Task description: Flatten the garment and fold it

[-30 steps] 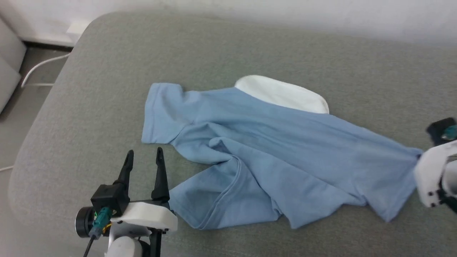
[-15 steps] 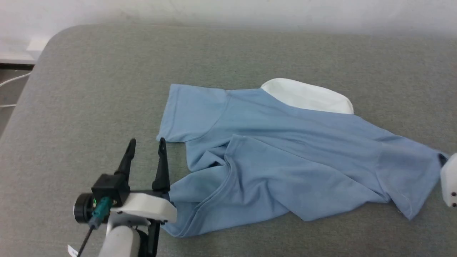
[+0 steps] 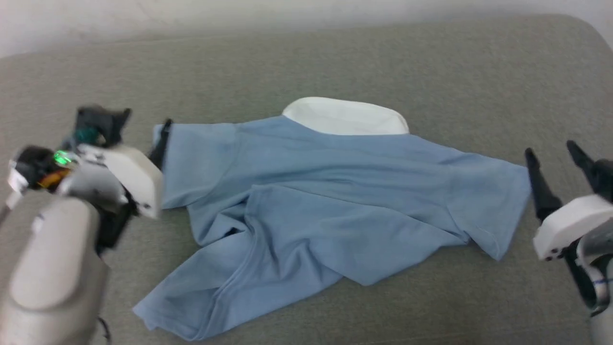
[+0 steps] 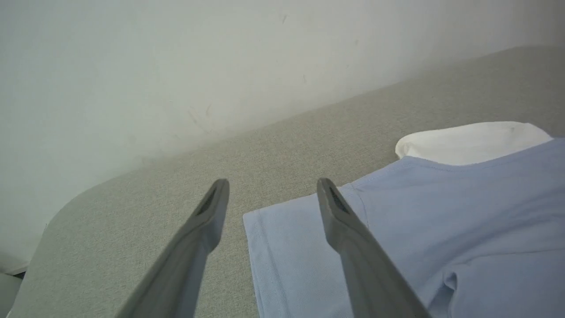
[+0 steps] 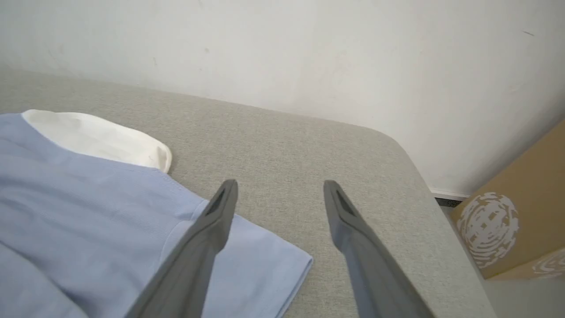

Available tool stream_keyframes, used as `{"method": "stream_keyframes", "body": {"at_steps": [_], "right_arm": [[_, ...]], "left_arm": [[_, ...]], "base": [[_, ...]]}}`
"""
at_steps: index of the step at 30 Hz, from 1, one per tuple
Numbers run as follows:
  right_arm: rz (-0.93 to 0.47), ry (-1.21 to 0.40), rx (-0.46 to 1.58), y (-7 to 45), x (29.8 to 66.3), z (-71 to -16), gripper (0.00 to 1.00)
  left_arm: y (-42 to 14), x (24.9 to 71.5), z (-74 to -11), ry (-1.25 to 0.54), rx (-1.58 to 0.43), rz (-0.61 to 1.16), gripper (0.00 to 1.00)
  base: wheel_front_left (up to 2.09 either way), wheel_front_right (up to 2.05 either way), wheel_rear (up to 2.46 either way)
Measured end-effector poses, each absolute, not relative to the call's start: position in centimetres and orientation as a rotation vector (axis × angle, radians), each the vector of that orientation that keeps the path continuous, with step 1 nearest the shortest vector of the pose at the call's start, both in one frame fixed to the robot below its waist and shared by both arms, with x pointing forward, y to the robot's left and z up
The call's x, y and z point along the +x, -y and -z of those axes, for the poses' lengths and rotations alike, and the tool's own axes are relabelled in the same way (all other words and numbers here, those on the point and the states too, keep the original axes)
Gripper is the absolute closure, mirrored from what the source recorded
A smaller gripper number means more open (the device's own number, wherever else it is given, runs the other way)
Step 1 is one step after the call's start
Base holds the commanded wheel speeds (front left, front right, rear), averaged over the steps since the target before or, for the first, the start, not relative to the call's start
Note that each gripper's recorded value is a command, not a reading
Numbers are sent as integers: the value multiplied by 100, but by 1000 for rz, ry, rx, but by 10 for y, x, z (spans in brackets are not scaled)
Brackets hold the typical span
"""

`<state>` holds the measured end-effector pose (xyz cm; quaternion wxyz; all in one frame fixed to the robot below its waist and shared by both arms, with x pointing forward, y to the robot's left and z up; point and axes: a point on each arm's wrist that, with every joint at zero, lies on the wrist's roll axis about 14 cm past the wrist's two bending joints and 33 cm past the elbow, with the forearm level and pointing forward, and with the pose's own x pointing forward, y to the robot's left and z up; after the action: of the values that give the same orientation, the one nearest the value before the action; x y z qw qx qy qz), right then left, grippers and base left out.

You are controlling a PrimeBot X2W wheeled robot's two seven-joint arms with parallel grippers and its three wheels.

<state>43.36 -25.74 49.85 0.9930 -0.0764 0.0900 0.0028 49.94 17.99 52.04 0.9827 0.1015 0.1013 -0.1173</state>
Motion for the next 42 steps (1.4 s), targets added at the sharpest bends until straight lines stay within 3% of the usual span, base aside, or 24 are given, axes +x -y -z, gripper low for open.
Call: {"method": "stream_keyframes", "body": {"at_steps": [13, 33, 34, 35, 36, 42], "right_arm": [[105, -178, -46, 263, 399, -473, 0], [200, -295, -51, 286, 384, -433, 0], [201, -296, -51, 286, 384, -432, 0], [201, -296, -51, 286, 384, -432, 0], [201, -297, -51, 287, 384, -432, 0], [197, -299, -74, 291, 385, -433, 0]], "left_arm": [[-210, 551, -433, -856, 401, 295, 0], [-191, 570, -378, -1060, 408, 400, 0], [-191, 570, -378, -1065, 395, 404, 36], [-190, 569, -378, -1066, 375, 410, 84], [-188, 568, -378, -1064, 358, 417, 100], [-185, 570, -385, -950, 334, 424, 100]], "base": [[0, 0, 0], [0, 0, 0], [0, 0, 0], [0, 0, 0], [0, 0, 0], [0, 0, 0]]}}
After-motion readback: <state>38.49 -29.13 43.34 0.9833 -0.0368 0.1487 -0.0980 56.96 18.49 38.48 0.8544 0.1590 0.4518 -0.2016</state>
